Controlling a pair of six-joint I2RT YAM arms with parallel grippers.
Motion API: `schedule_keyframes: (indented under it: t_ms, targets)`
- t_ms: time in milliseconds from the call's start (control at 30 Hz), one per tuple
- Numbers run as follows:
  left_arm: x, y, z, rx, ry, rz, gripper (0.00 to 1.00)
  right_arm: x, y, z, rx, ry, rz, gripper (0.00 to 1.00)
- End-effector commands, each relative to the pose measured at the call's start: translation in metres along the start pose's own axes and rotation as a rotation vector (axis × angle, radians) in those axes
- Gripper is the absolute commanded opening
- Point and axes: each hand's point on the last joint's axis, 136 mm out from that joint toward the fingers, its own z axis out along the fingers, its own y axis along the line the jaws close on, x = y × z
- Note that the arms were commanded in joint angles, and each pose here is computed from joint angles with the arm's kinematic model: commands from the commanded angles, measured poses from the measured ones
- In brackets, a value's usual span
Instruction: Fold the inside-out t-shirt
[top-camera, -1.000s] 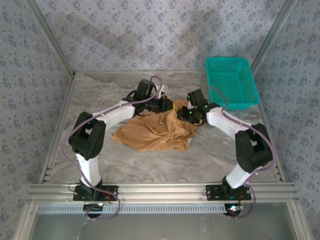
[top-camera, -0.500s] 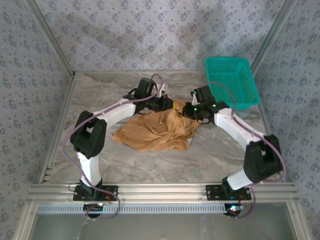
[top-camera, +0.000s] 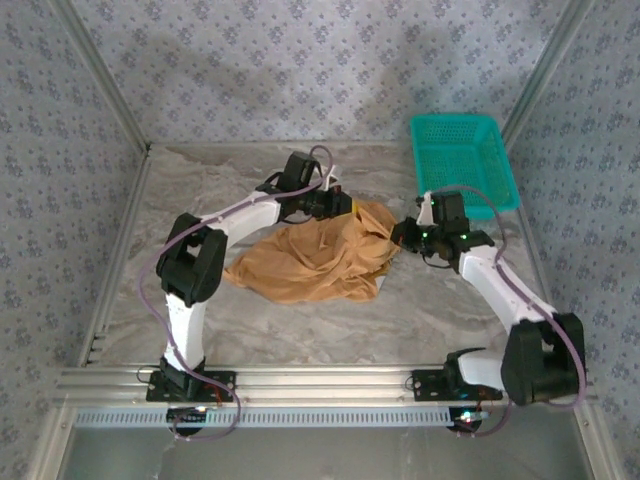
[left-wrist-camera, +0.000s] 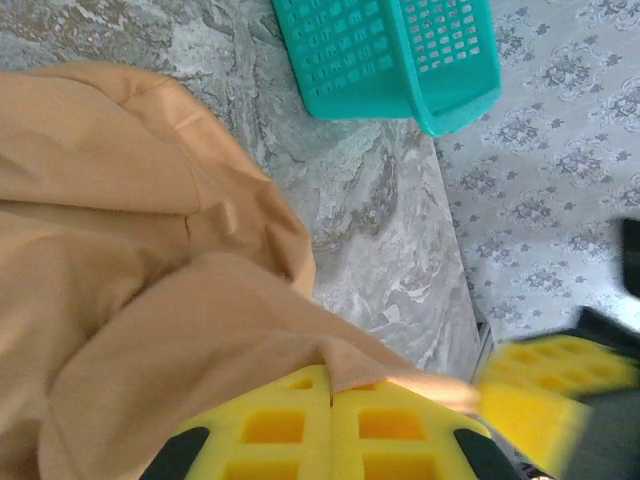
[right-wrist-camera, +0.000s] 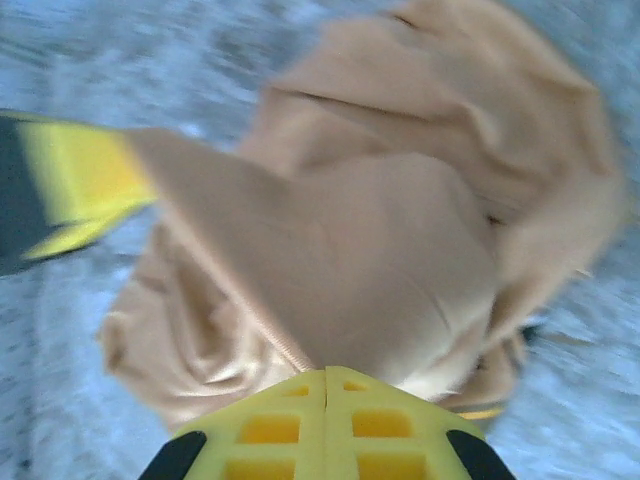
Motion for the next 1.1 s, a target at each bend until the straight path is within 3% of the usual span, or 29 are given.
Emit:
schedule_keyframes:
  t_ms: [0, 167, 300, 400, 567, 733, 900, 1067]
  targets:
    - [0.002, -0.013, 0.001, 0.029, -0.009, 0.007, 0.00, 0.011, -0.047, 0.023, 0.172, 0.049, 0.082, 0.00]
    - [0.013, -0.018, 0.014, 0.037, 0.020, 0.005, 0.00, 0.005, -0.030, 0.023, 0.202, 0.057, 0.059, 0.02]
    - [0.014, -0.017, 0.015, 0.033, 0.023, 0.002, 0.00, 0.002, -0.002, 0.008, 0.197, 0.008, -0.012, 0.21]
    - [0.014, -0.016, 0.016, 0.030, 0.024, 0.000, 0.00, 0.004, 0.029, 0.003, 0.132, -0.017, -0.063, 0.30]
    - [0.015, -0.014, 0.016, 0.031, 0.029, -0.004, 0.00, 0.001, 0.055, 0.021, 0.049, -0.020, -0.062, 0.33]
    - [0.018, -0.015, 0.011, 0.029, 0.029, -0.003, 0.00, -0.014, 0.057, 0.041, 0.050, -0.043, -0.046, 0.34]
    - [0.018, -0.013, 0.005, 0.027, 0.018, -0.007, 0.00, -0.027, 0.057, 0.058, 0.058, -0.079, -0.043, 0.43]
    - [0.018, -0.012, 0.002, 0.026, 0.015, -0.010, 0.00, -0.036, 0.037, 0.077, 0.133, -0.120, 0.007, 0.38]
